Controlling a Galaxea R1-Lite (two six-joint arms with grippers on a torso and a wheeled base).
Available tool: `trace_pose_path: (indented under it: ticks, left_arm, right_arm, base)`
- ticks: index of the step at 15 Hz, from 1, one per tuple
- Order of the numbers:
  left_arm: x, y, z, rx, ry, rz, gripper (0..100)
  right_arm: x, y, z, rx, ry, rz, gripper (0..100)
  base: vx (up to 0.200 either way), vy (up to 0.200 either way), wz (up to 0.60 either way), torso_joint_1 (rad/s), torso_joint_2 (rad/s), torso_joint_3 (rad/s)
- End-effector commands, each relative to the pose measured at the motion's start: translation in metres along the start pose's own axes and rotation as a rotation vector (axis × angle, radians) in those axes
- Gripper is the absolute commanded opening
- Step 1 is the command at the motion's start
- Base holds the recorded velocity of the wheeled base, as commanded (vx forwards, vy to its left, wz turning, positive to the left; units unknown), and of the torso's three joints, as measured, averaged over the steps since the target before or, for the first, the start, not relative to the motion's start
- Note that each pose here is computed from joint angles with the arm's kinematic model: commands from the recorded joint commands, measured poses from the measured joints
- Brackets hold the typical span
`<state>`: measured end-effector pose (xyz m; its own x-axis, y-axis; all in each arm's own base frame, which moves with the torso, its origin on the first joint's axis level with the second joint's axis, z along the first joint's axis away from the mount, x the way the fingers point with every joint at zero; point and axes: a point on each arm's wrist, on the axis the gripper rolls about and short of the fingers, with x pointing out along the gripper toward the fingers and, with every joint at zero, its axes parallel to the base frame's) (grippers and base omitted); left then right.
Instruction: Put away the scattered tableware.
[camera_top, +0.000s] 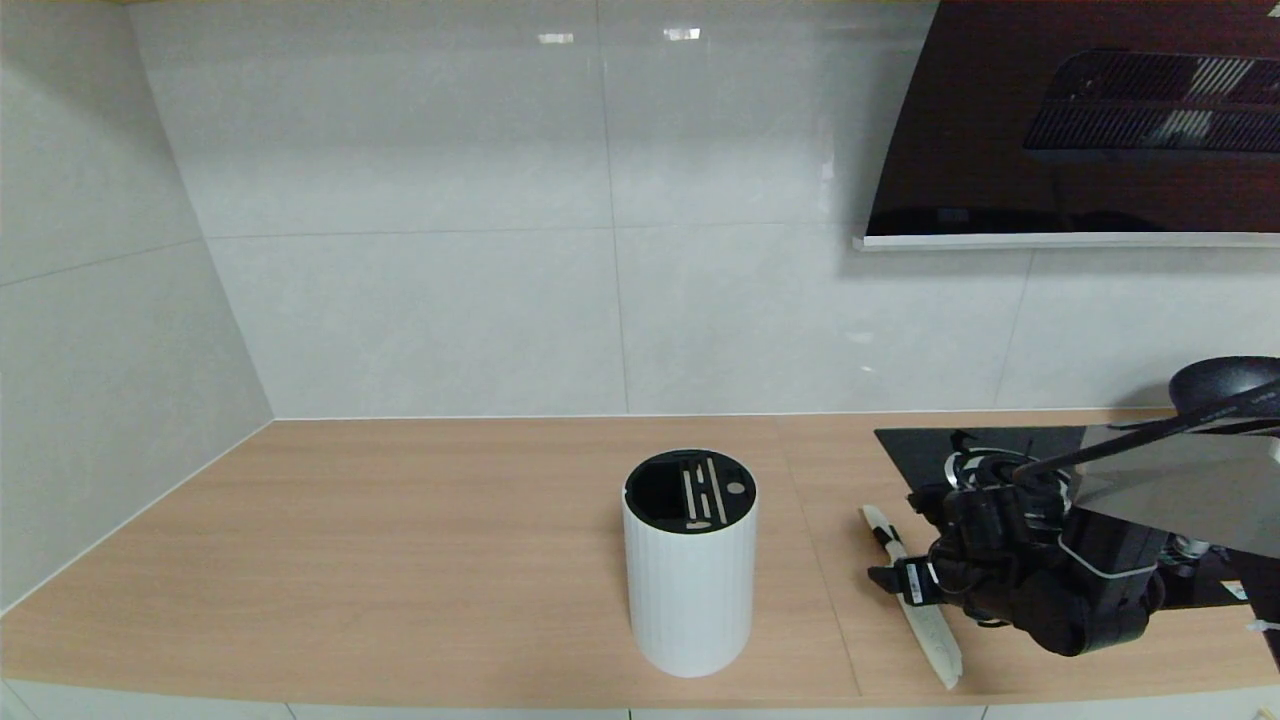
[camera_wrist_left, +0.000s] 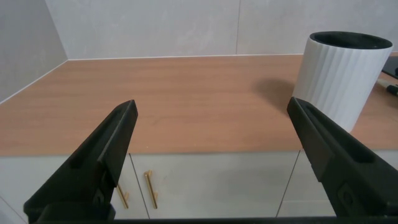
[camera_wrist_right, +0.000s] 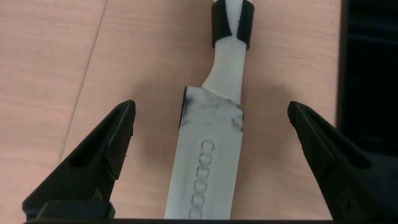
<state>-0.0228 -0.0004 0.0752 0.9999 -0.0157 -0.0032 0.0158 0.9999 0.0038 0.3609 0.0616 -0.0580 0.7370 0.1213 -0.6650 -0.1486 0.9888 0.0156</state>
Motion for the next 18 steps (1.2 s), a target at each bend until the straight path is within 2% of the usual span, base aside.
trace_pose_path:
  ticks: [1,14,15,16,18]
  left_arm:
    - [0.0,0.0,0.0,0.001,0.0,0.0,100]
    - [0.0,0.0,0.0,-0.001,0.0,0.0,100]
    - [0.0,0.0,0.0,-0.001,0.0,0.0,100]
    - [0.0,0.0,0.0,0.001,0.0,0.0,100]
    - [0.0,0.0,0.0,-0.001,0.0,0.0,100]
  right_arm:
    - [0.0035,0.0003,-0.0018,-0.001,0.004,0.001,100]
    - [0.0107,0.0002,-0.0033,-0.003,0.022,-0.031,100]
    - [0.0114,0.0001,-0.0047,-0.003,0.048,-0.032,100]
    - [0.0116,0.0001,-0.0042,-0.003,0.048,-0.032,0]
    - [0.0134,0.0001,-0.0059,-0.003,0.053,-0.032,0]
  base:
    - [0.0,0.0,0.0,0.0,0.0,0.0]
    - [0.0,0.0,0.0,0.0,0.0,0.0]
    - [0.0,0.0,0.0,0.0,0.0,0.0]
    - [0.0,0.0,0.0,0.0,0.0,0.0]
    - [0.0,0.0,0.0,0.0,0.0,0.0]
